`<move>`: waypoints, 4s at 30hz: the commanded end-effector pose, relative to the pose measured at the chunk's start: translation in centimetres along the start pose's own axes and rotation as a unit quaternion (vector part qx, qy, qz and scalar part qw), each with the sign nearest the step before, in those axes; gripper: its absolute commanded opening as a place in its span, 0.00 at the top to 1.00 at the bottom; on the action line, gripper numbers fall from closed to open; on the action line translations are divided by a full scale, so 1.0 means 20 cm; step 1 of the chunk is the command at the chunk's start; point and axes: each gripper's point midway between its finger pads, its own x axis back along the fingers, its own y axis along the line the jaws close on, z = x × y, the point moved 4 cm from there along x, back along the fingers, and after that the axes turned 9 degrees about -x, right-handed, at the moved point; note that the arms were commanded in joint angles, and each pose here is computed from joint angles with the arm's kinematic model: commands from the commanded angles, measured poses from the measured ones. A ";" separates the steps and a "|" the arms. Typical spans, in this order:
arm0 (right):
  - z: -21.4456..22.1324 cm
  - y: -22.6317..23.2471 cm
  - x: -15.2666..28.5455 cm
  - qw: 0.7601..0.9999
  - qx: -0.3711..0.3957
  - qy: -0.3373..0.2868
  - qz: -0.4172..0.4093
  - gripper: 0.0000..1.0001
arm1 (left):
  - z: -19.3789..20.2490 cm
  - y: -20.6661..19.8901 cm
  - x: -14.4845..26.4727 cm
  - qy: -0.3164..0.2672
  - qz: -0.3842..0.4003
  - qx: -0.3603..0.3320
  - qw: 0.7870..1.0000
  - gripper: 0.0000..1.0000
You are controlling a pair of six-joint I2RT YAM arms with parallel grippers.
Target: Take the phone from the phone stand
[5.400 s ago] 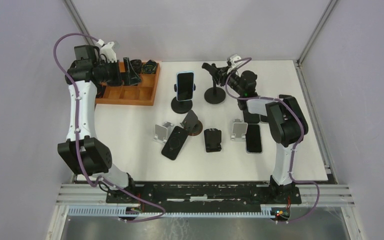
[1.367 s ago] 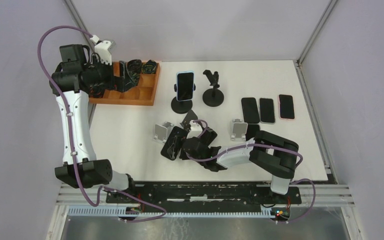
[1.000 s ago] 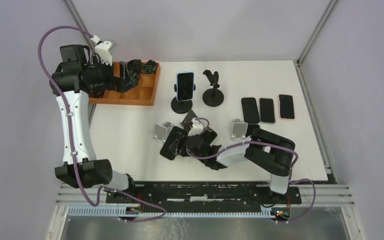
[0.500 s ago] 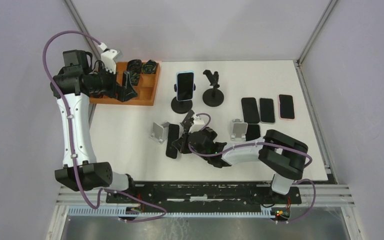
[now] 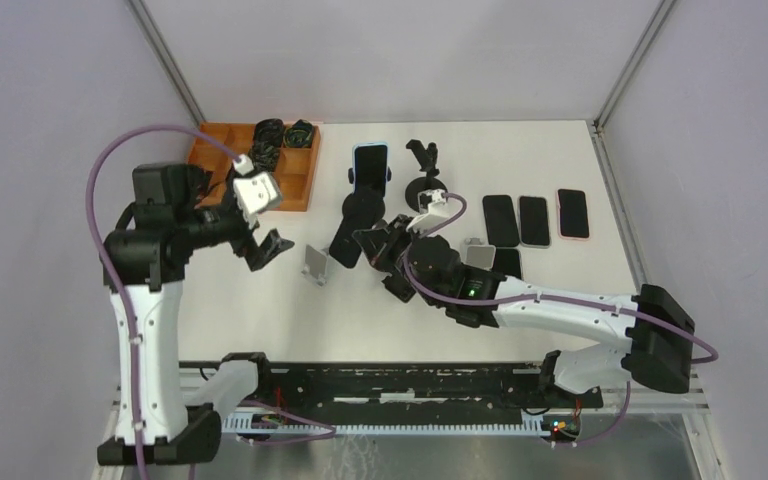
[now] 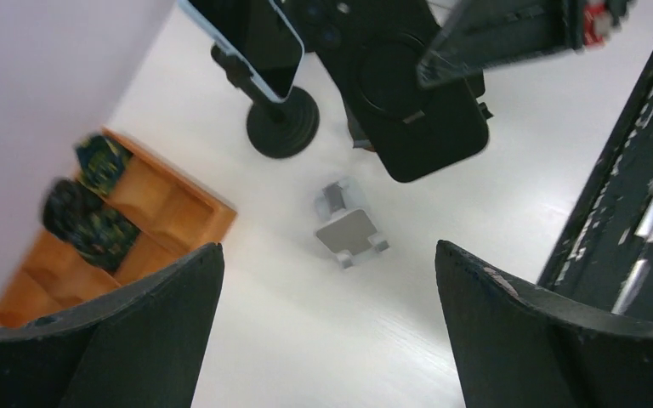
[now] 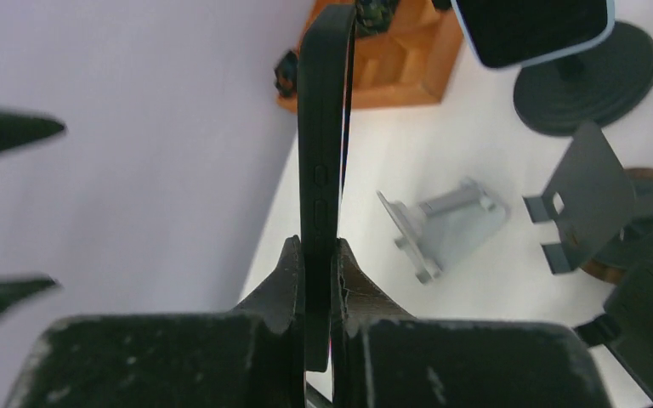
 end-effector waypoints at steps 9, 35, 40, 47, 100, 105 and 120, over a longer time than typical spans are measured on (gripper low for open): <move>-0.38 0.56 0.00 0.974 -0.184 -0.088 -0.094 1.00 | -0.09 -0.11 0.10 -0.057 -0.114 -0.565 0.815 0.02; -0.41 0.75 0.02 0.960 -0.221 -0.066 -0.162 1.00 | -0.03 -0.14 -0.01 -0.041 -0.116 -0.758 0.641 0.09; -0.43 0.77 0.05 0.956 -0.226 -0.069 -0.172 1.00 | -0.02 -0.13 0.00 -0.036 -0.119 -0.745 0.656 0.08; -0.39 0.80 0.06 0.944 -0.259 -0.042 -0.200 1.00 | -0.13 -0.12 0.01 -0.105 -0.181 -0.731 0.649 0.06; -0.65 0.81 0.34 0.886 -0.111 -0.086 -0.441 0.02 | -0.91 0.19 0.25 -0.437 0.008 0.335 0.835 0.98; -0.72 0.97 0.29 0.869 -0.126 -0.098 -0.469 0.04 | -0.94 0.13 0.30 -0.439 0.028 0.333 0.834 0.98; -0.78 1.14 0.12 0.850 -0.185 -0.107 -0.482 0.23 | -0.92 0.09 0.29 -0.437 0.036 0.345 0.830 0.98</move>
